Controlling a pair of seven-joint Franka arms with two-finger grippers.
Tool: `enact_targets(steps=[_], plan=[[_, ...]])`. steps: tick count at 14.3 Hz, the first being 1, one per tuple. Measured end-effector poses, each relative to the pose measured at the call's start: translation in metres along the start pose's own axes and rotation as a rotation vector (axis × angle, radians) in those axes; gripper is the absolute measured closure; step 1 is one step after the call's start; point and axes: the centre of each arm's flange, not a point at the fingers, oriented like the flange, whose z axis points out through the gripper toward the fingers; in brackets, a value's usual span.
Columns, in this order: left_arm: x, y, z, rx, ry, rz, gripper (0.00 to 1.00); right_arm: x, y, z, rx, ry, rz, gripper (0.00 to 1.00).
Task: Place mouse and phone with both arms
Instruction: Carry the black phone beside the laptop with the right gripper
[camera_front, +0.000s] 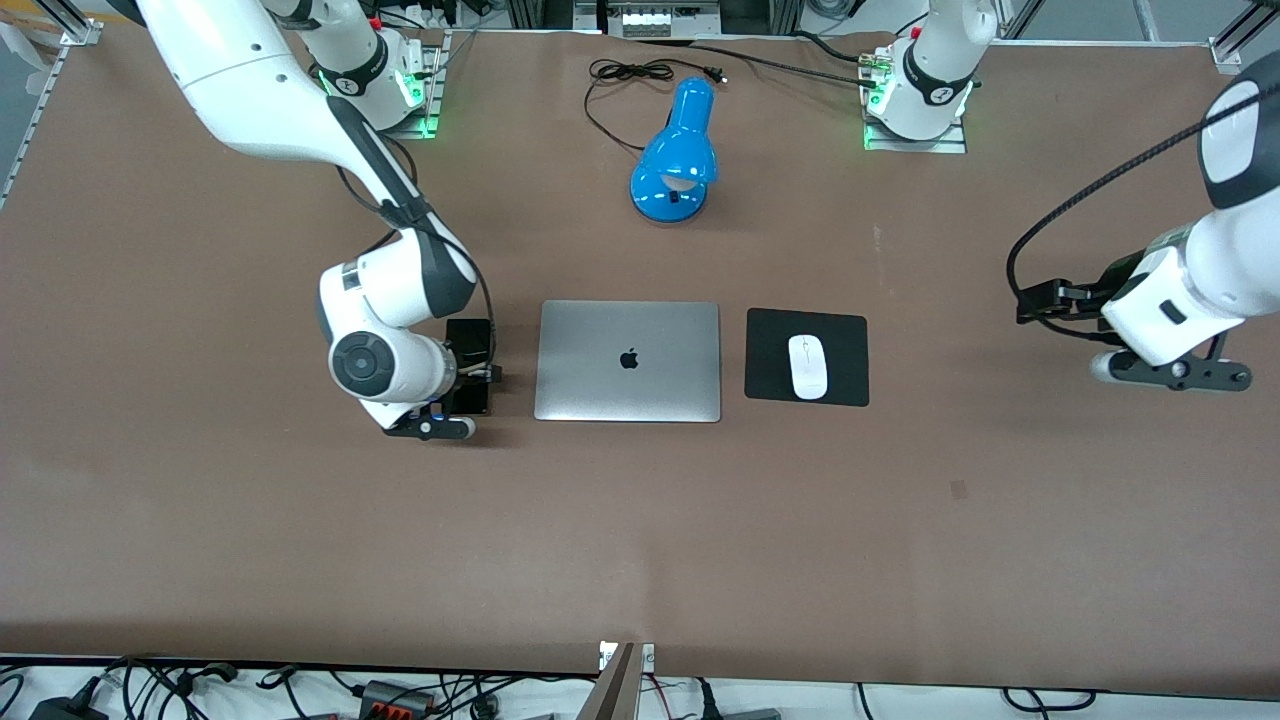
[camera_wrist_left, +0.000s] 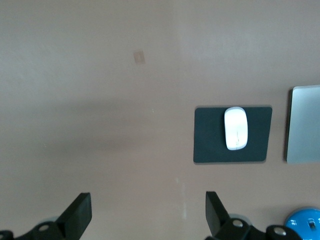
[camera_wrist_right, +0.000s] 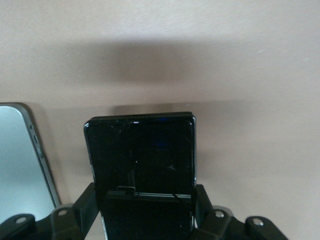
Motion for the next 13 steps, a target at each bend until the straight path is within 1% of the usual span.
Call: enact_targets(steps=[1, 2, 3, 4, 5, 7, 10, 13], plan=[[-0.013, -0.002, -0.007, 0.005, 0.055, -0.006, 0.00, -0.002, -0.005, 0.009, 0.000, 0.002, -0.002, 0.20], [-0.029, -0.004, -0.017, 0.008, 0.094, -0.012, 0.00, -0.004, -0.007, 0.015, 0.001, 0.004, -0.004, 0.20], [-0.045, -0.007, -0.027, 0.011, 0.115, -0.017, 0.00, -0.006, -0.008, 0.019, -0.001, 0.002, 0.001, 0.20], [-0.060, -0.008, -0.036, 0.012, 0.116, -0.019, 0.00, -0.008, -0.010, 0.022, -0.003, 0.000, 0.014, 0.20], [-0.073, -0.007, -0.040, 0.013, 0.096, -0.018, 0.00, -0.009, -0.013, 0.022, -0.004, -0.001, 0.022, 0.20], [-0.085, -0.005, -0.042, 0.015, 0.071, -0.013, 0.00, -0.014, -0.023, 0.024, -0.005, 0.006, 0.035, 0.20], [-0.081, -0.003, -0.034, 0.014, 0.054, -0.009, 0.00, -0.020, -0.029, 0.034, 0.002, 0.024, 0.040, 0.20], [-0.071, -0.006, -0.034, 0.012, 0.040, -0.012, 0.00, -0.021, -0.027, 0.039, 0.002, 0.027, 0.052, 0.20]])
